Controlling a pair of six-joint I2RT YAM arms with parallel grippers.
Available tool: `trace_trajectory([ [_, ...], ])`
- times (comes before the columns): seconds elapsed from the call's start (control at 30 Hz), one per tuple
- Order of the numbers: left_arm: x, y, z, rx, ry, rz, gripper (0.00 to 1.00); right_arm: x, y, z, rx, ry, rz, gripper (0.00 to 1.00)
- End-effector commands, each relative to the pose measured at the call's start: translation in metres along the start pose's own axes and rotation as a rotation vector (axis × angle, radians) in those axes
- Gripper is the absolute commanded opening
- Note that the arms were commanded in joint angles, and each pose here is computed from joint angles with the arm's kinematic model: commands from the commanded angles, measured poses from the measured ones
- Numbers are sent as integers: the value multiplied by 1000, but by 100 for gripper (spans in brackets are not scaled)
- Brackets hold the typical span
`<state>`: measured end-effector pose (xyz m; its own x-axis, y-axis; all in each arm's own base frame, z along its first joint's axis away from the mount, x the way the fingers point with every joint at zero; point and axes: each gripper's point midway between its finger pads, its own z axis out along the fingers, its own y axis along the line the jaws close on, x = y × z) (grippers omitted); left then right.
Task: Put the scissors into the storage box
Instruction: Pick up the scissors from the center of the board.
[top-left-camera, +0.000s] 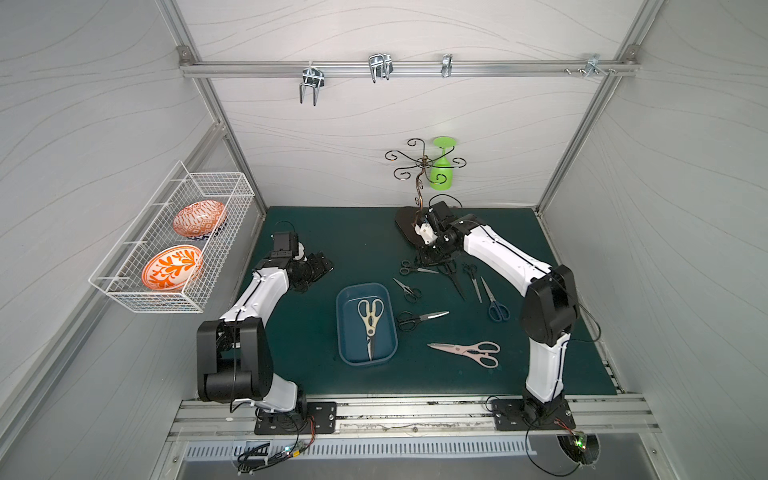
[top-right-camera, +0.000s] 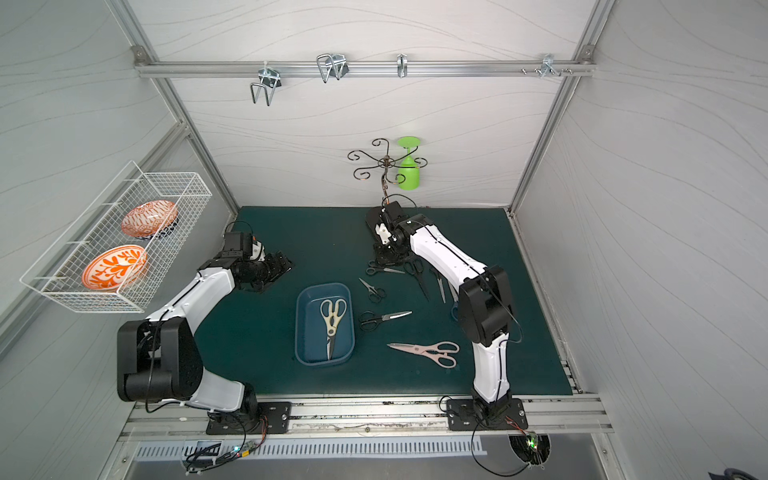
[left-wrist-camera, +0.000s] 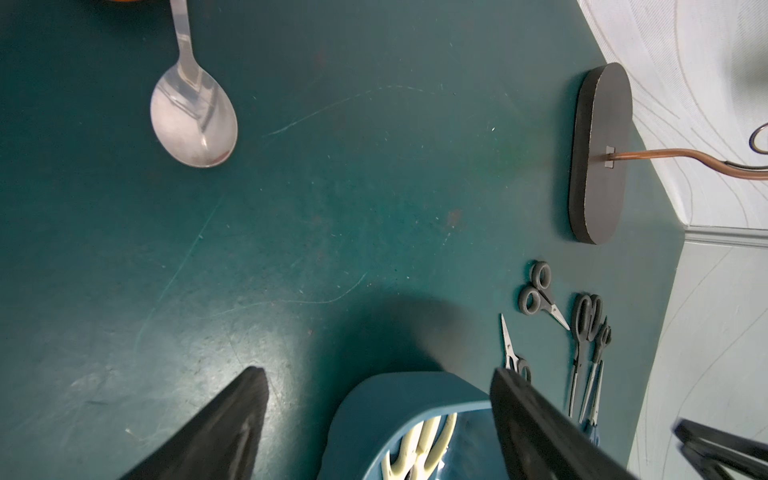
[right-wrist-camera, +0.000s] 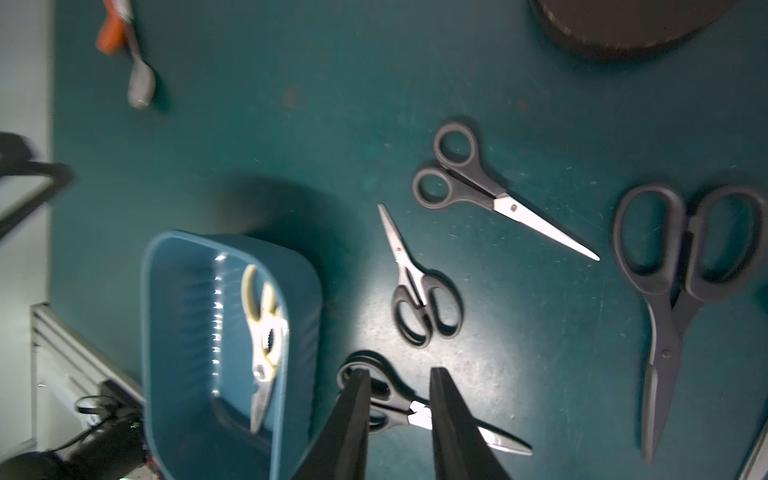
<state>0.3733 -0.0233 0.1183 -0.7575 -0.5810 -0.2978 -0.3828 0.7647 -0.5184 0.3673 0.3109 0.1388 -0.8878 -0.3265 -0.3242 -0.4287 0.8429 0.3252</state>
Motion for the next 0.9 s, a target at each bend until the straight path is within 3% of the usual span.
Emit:
trace_trajectory([
  [0.0, -6, -3, 0, 8, -21, 17, 88, 2, -3, 20, 14, 67, -96, 29],
  [0.33, -5, -3, 2, 16, -10, 3, 88, -29, 9, 62, 92, 57, -216, 29],
  [0.87, -2, -3, 8, 25, 10, -20, 88, -27, 7, 103, 170, 69, -251, 27],
])
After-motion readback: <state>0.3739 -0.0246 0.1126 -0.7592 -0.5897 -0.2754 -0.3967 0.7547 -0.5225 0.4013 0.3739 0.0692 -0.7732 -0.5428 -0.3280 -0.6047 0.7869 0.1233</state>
